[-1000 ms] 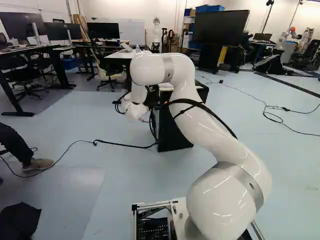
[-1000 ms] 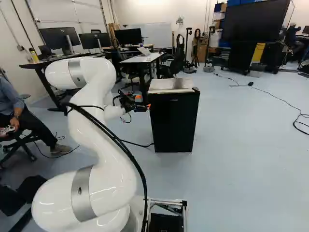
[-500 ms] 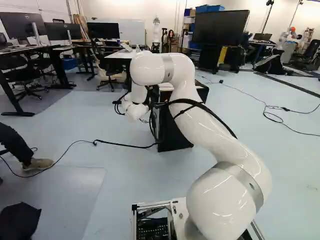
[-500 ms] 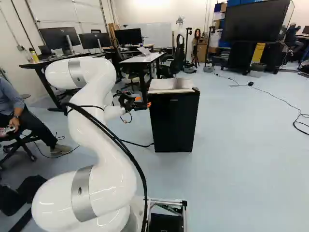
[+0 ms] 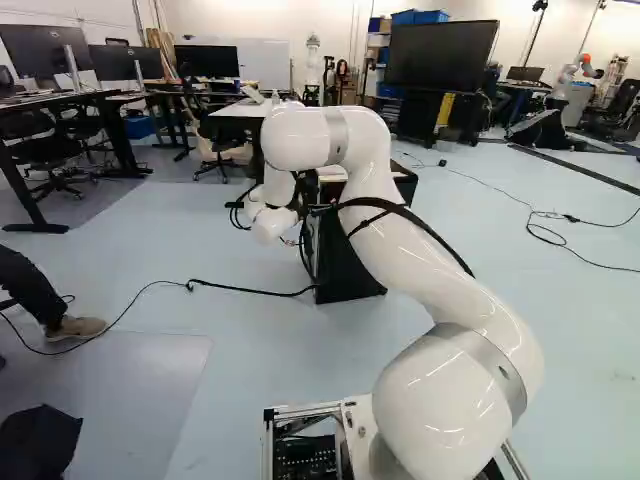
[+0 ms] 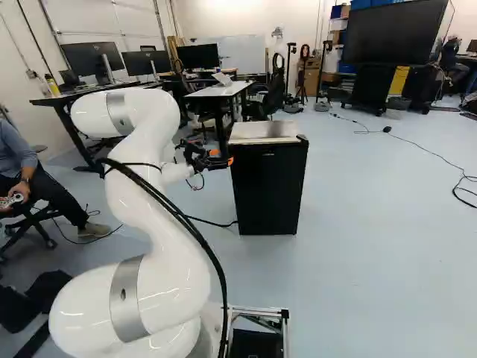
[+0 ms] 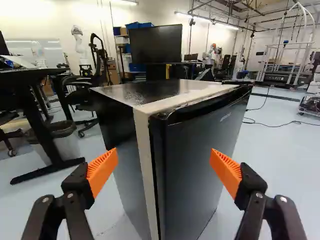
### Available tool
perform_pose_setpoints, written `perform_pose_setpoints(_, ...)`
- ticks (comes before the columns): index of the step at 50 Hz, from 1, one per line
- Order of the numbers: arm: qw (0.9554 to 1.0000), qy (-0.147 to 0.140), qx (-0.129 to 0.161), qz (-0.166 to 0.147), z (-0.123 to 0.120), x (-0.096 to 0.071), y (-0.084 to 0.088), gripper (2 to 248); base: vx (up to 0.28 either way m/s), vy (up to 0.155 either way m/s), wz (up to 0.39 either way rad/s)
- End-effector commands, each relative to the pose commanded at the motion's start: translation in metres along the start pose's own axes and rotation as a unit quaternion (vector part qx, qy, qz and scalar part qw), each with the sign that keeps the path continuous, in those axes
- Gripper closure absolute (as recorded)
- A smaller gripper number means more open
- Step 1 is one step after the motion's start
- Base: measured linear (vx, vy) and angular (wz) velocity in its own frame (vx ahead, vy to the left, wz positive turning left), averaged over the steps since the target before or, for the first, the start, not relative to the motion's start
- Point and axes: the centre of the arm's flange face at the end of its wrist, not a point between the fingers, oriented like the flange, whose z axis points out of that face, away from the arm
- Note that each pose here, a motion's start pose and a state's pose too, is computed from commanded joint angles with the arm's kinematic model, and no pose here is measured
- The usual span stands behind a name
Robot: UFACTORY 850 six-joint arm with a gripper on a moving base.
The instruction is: Open the fridge door
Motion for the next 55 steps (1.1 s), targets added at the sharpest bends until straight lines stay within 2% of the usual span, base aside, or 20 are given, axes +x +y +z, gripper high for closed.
perform_pose_setpoints(16,0.9999,0.000,-0.012,0.001,0.013,0.001,0.009,3,0.000,0.000,0.000)
perform_pose_setpoints(35,0.9997,0.003,-0.024,0.007,0.029,0.001,0.012,3,0.000,0.000,0.000)
perform_pose_setpoints(55,0.9992,0.000,-0.039,0.001,0.039,0.004,0.032,3,0.000,0.000,0.000)
